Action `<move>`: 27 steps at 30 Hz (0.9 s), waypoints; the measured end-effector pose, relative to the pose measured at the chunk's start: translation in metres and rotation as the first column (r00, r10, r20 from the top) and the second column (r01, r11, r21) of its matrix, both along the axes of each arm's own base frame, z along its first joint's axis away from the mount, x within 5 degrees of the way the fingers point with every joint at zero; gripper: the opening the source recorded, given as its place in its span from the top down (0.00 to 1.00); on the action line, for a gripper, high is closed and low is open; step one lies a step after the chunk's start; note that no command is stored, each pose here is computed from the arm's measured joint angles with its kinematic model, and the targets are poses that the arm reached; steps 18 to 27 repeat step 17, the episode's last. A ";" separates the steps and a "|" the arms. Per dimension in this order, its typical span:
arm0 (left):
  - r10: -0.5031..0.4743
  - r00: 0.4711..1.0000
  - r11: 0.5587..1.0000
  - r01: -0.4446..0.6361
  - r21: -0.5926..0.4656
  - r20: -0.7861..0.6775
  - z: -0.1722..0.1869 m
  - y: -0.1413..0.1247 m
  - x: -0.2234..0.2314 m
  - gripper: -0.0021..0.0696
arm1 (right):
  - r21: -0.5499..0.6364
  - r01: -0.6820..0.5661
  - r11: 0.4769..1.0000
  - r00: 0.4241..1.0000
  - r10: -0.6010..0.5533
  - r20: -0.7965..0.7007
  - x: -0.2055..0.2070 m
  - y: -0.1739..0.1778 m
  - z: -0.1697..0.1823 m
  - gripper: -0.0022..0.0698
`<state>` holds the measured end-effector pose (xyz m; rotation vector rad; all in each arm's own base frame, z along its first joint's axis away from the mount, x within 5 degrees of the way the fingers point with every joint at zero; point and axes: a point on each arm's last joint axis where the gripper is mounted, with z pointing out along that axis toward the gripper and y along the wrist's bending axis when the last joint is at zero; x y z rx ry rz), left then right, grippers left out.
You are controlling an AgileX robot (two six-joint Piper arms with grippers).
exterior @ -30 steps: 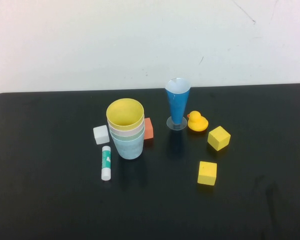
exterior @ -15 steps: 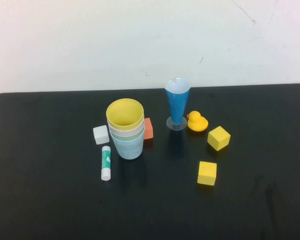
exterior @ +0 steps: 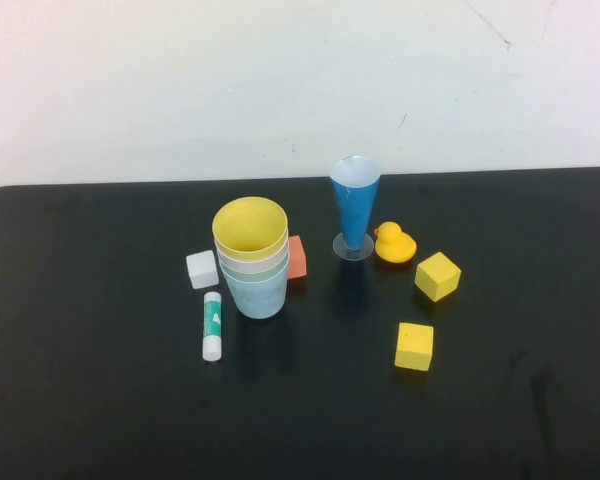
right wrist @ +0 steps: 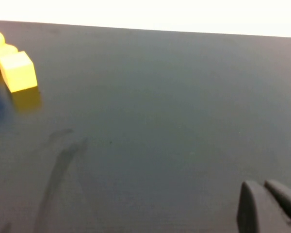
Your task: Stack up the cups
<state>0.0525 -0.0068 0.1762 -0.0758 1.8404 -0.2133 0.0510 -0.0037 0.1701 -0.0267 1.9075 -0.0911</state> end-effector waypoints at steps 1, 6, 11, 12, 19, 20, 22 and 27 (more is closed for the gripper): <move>0.000 1.000 1.000 0.000 0.000 0.000 0.000 0.000 0.000 0.97 | -0.002 0.000 1.000 1.000 0.000 0.000 0.000 0.000 0.000 0.97; 0.000 1.000 1.000 0.000 0.002 0.000 0.000 0.000 0.000 0.97 | -0.005 0.000 1.000 1.000 0.000 0.000 0.000 0.000 0.000 0.97; 0.000 1.000 1.000 0.000 0.002 0.000 0.000 0.000 0.000 0.97 | -0.006 0.001 1.000 1.000 -0.001 0.000 0.000 0.000 0.000 0.97; 0.000 1.000 1.000 0.000 0.002 0.000 0.000 0.000 0.000 0.97 | -0.006 0.001 1.000 1.000 -0.001 0.000 0.000 0.000 0.000 0.97; 0.000 1.000 1.000 0.000 0.002 0.000 0.000 0.000 0.000 0.97 | -0.006 0.001 1.000 1.000 -0.001 0.000 0.000 0.000 0.000 0.97; 0.000 1.000 1.000 0.000 0.002 0.000 0.000 0.000 0.000 0.97 | -0.006 0.001 1.000 1.000 -0.001 0.000 0.000 0.000 0.000 0.97; 0.000 1.000 1.000 0.000 0.002 0.000 0.000 0.000 0.000 0.97 | -0.006 0.001 1.000 1.000 -0.001 0.000 0.000 0.000 0.000 0.97; 0.000 1.000 1.000 0.000 0.002 0.000 0.000 0.000 0.000 0.97 | -0.006 0.001 1.000 1.000 -0.001 0.000 0.000 0.000 0.000 0.97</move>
